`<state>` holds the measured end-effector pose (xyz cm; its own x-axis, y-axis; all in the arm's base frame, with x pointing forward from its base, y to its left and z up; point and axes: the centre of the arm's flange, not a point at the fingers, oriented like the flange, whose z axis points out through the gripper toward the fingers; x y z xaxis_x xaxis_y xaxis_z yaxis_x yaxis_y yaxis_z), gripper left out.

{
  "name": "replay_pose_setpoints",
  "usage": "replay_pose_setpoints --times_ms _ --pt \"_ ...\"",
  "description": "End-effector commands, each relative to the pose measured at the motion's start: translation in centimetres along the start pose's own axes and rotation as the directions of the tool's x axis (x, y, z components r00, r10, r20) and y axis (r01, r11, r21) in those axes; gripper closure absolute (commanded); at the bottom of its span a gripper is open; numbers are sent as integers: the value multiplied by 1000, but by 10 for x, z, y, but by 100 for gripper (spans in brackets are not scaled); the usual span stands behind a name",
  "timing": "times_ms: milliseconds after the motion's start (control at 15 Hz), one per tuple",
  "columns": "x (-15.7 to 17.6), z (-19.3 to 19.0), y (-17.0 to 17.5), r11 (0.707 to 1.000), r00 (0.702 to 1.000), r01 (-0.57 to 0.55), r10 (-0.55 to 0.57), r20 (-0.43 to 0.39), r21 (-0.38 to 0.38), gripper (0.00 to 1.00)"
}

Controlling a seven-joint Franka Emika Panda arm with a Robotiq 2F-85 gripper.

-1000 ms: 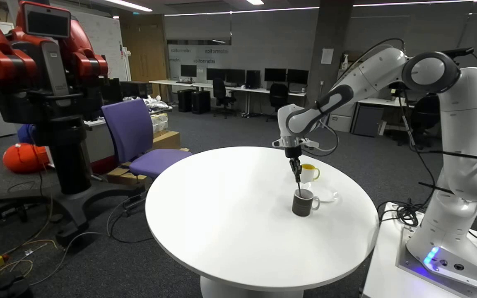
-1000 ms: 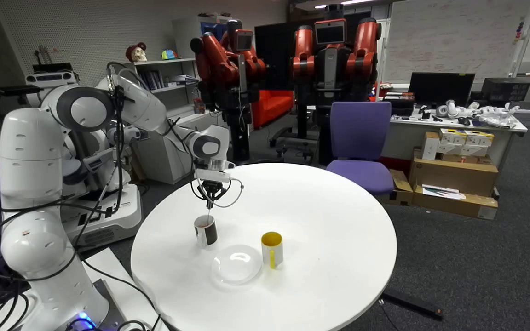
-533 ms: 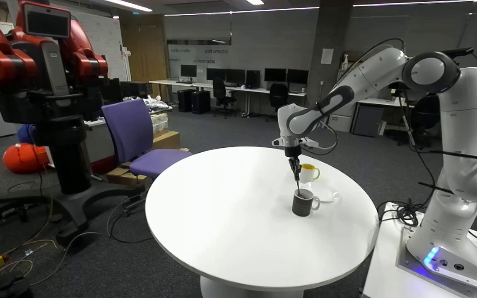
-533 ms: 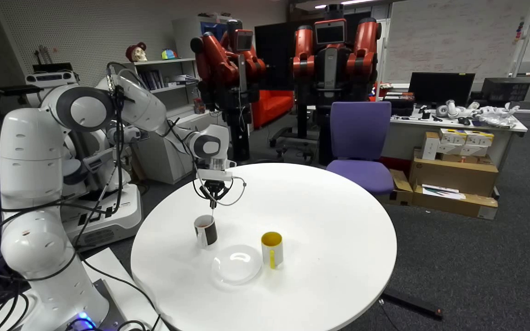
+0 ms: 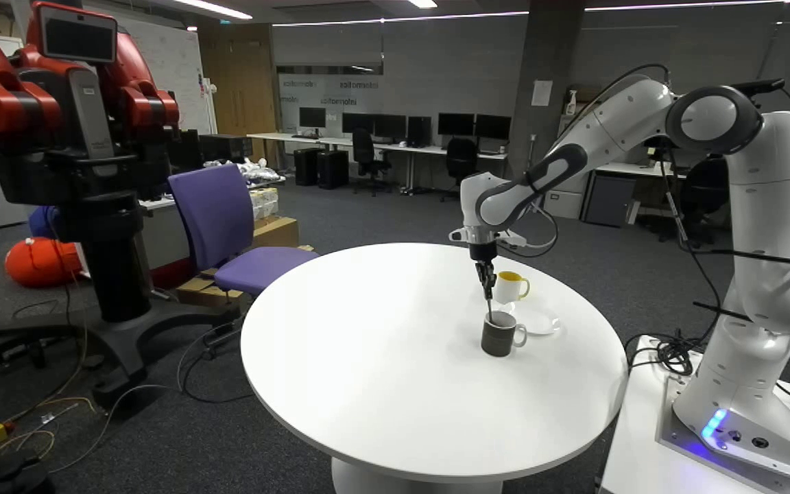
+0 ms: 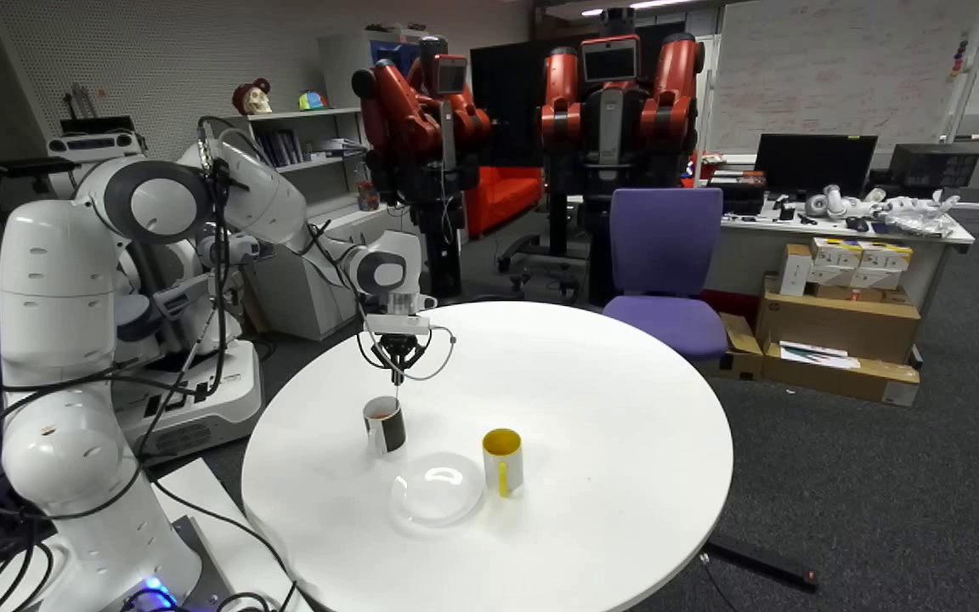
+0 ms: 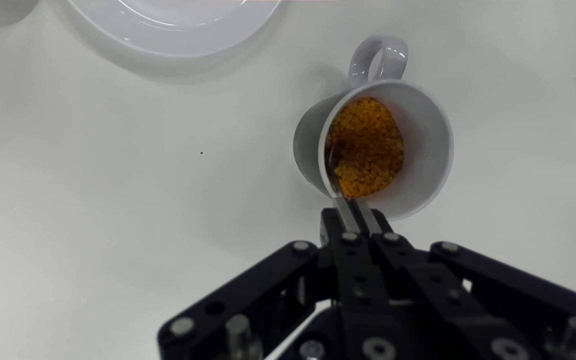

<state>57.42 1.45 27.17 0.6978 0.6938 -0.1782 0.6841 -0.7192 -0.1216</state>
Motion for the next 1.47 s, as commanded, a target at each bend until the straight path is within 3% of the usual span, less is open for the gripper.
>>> replay_pose_setpoints --times_ms 0,867,1400 --pt "-3 -2 -11 1000 1000 -1 1 -5 -28 99" --pt "12 -1 -25 1000 1000 5 -5 -16 -25 99" --pt "0 -4 -33 999 999 18 -16 35 -45 99"
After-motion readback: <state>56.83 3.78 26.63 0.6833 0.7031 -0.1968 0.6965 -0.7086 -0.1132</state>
